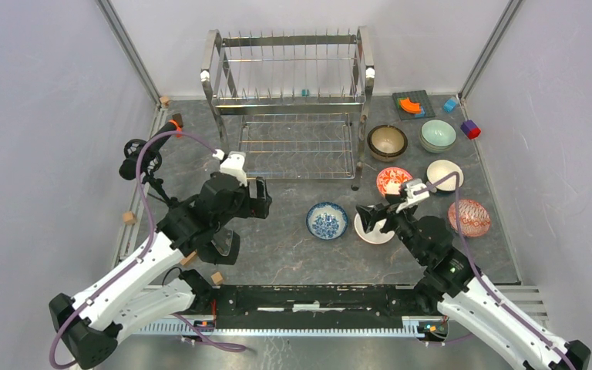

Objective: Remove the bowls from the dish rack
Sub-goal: Reset both arms

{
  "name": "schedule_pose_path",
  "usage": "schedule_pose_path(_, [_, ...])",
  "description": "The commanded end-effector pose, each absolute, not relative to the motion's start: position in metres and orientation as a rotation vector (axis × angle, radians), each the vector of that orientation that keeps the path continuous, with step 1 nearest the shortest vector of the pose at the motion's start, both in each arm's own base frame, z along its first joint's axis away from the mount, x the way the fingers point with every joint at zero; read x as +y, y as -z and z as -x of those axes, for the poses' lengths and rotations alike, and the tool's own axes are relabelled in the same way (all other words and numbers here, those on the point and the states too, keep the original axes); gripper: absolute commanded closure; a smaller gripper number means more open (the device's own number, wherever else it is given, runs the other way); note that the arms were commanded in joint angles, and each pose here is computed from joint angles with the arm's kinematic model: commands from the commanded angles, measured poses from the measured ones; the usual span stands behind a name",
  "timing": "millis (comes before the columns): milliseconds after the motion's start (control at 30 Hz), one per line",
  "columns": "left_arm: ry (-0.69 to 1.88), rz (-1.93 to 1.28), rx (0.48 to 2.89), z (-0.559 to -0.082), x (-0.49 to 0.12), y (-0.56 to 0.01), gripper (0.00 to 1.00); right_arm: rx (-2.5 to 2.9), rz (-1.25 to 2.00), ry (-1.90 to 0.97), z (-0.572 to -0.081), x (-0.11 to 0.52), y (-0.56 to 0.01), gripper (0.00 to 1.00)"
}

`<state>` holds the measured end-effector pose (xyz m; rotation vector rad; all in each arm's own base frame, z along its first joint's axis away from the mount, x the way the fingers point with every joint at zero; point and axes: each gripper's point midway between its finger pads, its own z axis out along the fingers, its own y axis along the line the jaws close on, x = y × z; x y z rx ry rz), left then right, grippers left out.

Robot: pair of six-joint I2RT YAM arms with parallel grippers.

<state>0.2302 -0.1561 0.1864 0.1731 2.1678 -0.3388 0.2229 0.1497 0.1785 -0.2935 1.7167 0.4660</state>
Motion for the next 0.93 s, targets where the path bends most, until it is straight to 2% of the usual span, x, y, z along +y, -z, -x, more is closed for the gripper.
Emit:
schedule_pose_path(0, [0.432,-0.074,2.057,-0.239,-0.163,-0.209,0.0,1.559,0.006,-0.637,-0.228,0.145,-0.217,0.02])
schedule_pose_path(200, [0.373,0.175,2.018,-0.249,-0.143,-0.211,0.0,1.52,-0.122,-0.653,-0.232,0.135,-0.227,0.02])
schedule_pose_path(400, [0.271,0.355,2.033,-0.253,-0.126,-0.205,0.0,1.596,-0.047,-0.518,-0.24,0.132,-0.227,0.02])
schedule_pose_path(600, [0.298,0.499,2.001,-0.255,-0.124,-0.223,0.0,1.473,-0.005,-0.612,-0.236,0.143,-0.243,0.02])
schedule_pose_path(767, [0.253,0.311,2.025,-0.257,-0.129,-0.237,0.0,1.394,-0.008,-0.633,-0.234,0.141,-0.251,0.02])
schedule_pose_path(900, [0.269,0.247,1.954,-0.255,-0.124,-0.243,0.0,1.423,0.008,-0.597,-0.236,0.14,-0.246,0.02])
